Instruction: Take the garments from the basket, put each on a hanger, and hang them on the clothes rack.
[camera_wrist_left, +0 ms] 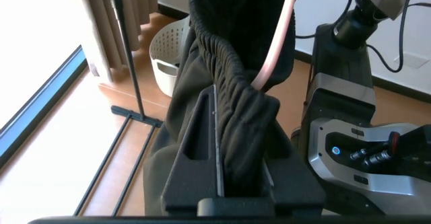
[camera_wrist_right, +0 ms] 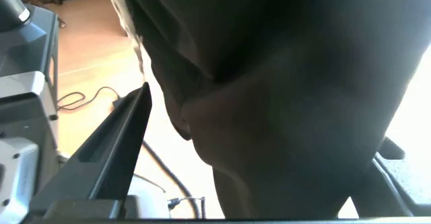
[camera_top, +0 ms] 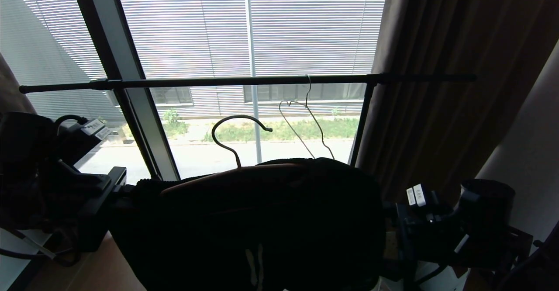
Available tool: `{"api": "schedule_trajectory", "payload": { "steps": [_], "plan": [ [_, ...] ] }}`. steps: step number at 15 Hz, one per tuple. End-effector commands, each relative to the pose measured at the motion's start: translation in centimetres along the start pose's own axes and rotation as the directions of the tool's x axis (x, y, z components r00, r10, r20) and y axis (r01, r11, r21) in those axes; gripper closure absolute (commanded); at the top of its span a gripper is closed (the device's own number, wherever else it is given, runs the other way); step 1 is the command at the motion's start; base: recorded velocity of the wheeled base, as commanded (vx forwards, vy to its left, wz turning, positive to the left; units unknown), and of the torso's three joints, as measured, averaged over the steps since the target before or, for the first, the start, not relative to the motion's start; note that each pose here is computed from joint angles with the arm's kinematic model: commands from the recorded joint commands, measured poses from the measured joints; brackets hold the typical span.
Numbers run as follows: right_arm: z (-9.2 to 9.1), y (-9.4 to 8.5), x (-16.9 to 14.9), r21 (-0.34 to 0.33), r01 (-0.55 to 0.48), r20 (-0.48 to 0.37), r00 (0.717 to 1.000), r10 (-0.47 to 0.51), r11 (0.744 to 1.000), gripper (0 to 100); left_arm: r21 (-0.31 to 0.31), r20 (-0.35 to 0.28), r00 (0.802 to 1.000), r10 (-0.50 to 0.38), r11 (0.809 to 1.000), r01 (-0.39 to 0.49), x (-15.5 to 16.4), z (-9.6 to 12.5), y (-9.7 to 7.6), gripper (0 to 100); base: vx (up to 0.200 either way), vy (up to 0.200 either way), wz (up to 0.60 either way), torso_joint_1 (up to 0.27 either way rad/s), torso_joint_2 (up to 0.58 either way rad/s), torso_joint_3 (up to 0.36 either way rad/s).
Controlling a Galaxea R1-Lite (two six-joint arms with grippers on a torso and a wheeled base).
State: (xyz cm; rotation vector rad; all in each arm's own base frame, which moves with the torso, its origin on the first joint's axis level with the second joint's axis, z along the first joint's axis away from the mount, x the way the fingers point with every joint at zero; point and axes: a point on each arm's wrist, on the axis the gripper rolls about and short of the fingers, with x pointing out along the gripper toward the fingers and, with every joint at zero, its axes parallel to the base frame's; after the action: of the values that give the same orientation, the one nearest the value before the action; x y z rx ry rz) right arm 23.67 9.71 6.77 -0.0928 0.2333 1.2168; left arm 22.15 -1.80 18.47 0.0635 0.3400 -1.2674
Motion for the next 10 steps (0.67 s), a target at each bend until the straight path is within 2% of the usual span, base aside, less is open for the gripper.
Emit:
{"api": "schedule_trajectory", "payload": {
  "steps": [1, 4, 10],
  "plan": [
    [-0.8, -0.2, 0.2, 0.023, 0.0, -0.017, 1.0, 0.0, 1.0, 100, 0.0, 0.0, 1.0, 0.003, 1.0, -0.003, -0.1, 0.0, 0.0, 100, 0.0, 0.0, 0.0, 0.0, 0.0, 0.0],
    [-0.8, -0.3, 0.1, 0.024, 0.005, -0.016, 1.0, -0.005, 1.0, 100, 0.008, 0.005, 1.0, 0.013, 1.0, -0.013, -0.3, 0.1, -0.1, 100, 0.0, 0.0, 0.0, 0.0, 0.0, 0.0],
    [-1.1, -1.7, -0.7, 0.038, 0.06, -0.014, 0.998, -0.059, 0.997, 100, 0.016, 0.016, 0.998, 0.055, 0.998, -0.056, -1.3, 0.4, -0.1, 100, 0.0, 0.0, 0.0, 0.0, 0.0, 0.0]
  ]
}}
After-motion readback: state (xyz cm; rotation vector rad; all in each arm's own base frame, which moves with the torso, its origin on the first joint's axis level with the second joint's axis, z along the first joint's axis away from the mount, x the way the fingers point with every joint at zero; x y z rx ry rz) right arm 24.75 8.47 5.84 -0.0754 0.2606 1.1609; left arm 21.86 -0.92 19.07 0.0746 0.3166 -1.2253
